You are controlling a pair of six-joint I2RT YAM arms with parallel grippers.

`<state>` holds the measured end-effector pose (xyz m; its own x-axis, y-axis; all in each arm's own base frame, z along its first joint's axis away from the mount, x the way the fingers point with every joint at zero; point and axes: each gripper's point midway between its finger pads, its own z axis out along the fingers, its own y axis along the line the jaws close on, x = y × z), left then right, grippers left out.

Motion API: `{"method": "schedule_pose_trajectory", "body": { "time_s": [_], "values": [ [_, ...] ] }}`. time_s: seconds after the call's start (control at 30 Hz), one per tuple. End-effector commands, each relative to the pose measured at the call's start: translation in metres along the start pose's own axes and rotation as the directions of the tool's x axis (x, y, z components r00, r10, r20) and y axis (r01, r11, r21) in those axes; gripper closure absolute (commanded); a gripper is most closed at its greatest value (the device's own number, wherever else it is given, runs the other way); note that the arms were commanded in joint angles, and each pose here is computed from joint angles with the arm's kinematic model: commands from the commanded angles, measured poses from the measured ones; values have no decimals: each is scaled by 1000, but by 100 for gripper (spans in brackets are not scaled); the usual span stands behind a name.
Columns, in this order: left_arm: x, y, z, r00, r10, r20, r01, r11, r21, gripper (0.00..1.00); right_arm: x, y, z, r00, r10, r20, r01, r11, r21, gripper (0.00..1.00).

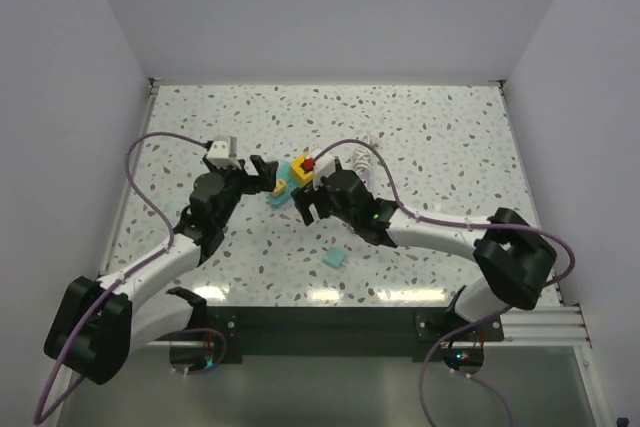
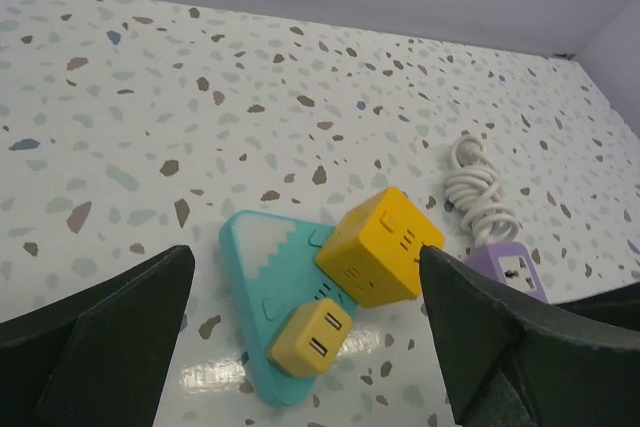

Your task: Insert the plug

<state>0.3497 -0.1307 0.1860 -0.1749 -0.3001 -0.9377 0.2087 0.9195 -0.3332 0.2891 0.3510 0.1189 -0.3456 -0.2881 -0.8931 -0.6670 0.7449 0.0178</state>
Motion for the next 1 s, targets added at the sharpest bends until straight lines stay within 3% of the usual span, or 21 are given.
{"method": "schedule_pose_trajectory", "body": {
  "time_s": [0.0, 0.2, 0.33, 0.63, 0.97],
  "values": [
    [15, -21, -11, 997, 66, 27, -67, 997, 35, 1, -19, -41, -23, 995, 26, 92, -38, 990, 133, 11],
    [67, -72, -43, 991, 123, -59, -110, 977, 181, 1, 15, -130, -45, 971, 212, 113, -235, 933, 273, 11],
    [98, -109, -69, 982, 143, -120, -100, 945, 310, 1, 23, -158, -67, 954, 256, 159, -295, 899, 323, 10],
    [167, -159, -107, 924, 262, -277, -114, 883, 455, 1, 30, -168, -78, 934, 300, 194, -348, 886, 305, 9],
    [192, -175, -114, 895, 317, -315, -116, 846, 520, 0, 32, -167, -81, 928, 311, 207, -360, 891, 277, 9]
  ]
}}
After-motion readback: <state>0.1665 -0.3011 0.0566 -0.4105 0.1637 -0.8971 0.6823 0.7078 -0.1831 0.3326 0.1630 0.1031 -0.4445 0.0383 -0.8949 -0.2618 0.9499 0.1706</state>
